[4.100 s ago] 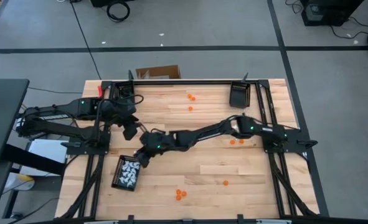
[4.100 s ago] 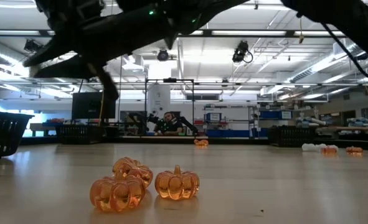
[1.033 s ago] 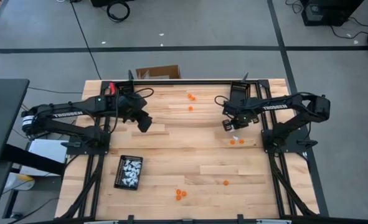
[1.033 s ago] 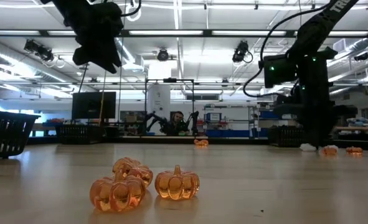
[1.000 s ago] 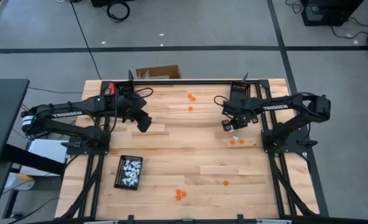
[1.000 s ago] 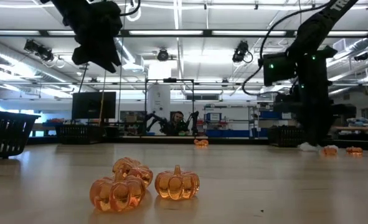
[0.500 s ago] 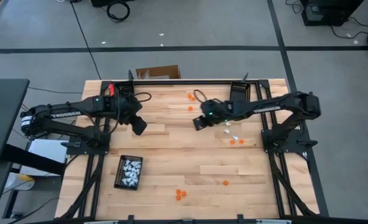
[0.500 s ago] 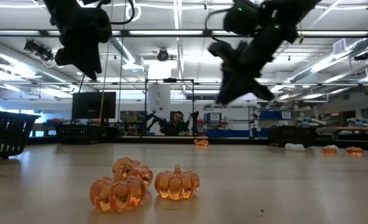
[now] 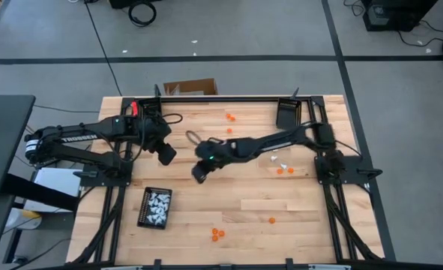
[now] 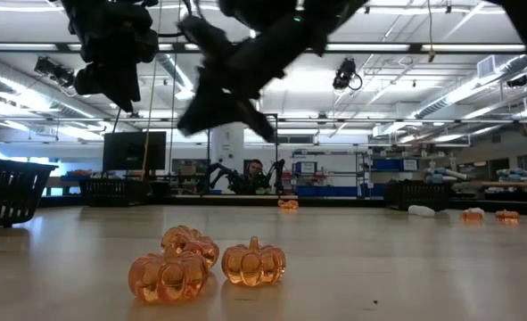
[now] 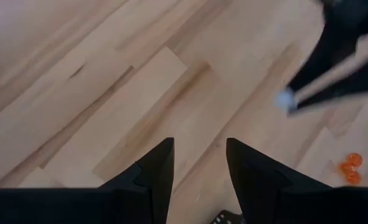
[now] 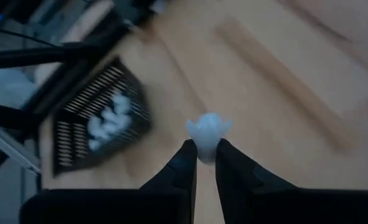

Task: Sort Halloween decoration
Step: Put the white ghost toy into the bottom black basket

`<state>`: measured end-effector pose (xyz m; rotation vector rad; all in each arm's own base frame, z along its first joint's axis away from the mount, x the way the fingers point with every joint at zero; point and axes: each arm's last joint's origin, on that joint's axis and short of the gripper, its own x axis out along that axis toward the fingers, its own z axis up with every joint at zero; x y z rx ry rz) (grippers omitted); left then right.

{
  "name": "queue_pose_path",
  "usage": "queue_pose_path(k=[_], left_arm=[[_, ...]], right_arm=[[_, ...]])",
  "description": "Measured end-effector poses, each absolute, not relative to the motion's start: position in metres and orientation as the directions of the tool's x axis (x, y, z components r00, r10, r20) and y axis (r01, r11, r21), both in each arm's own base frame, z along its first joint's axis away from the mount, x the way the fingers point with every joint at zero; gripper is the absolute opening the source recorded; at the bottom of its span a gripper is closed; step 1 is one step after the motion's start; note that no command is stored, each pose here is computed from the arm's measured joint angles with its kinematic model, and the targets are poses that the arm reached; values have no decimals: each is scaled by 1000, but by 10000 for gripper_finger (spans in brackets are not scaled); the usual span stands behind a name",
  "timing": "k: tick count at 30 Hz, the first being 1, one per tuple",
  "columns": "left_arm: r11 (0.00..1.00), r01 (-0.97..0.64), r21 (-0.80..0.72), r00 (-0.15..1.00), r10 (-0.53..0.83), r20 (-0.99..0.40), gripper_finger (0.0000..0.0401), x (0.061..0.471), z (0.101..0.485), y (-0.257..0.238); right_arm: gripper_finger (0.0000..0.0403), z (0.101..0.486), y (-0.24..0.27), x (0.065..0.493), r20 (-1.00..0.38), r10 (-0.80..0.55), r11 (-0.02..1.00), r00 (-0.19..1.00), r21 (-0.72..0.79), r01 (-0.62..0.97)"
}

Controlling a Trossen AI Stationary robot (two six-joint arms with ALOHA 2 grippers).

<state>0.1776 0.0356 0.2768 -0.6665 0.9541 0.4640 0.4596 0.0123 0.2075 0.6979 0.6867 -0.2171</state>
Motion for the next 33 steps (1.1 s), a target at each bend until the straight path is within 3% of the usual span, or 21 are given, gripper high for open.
queue_pose_path(k=[15,22,28,33], left_arm=[[706,-631,-322,509,64,-858,155,168,281,33],[690,-635,-348,538,71,-840,155,155,288,31],[677,-648,-350,544,89,-835,155,151,290,30],[675,-651,-347,548,101,-831,155,152,291,31]], right_arm=[[54,189,63,553,-495,205,814,845,565,133],[101,166,84,573,-464,321,823,826,568,0],[173,173,86,570,-481,308,838,821,546,6],[193,196,70,554,-617,141,859,774,466,214]])
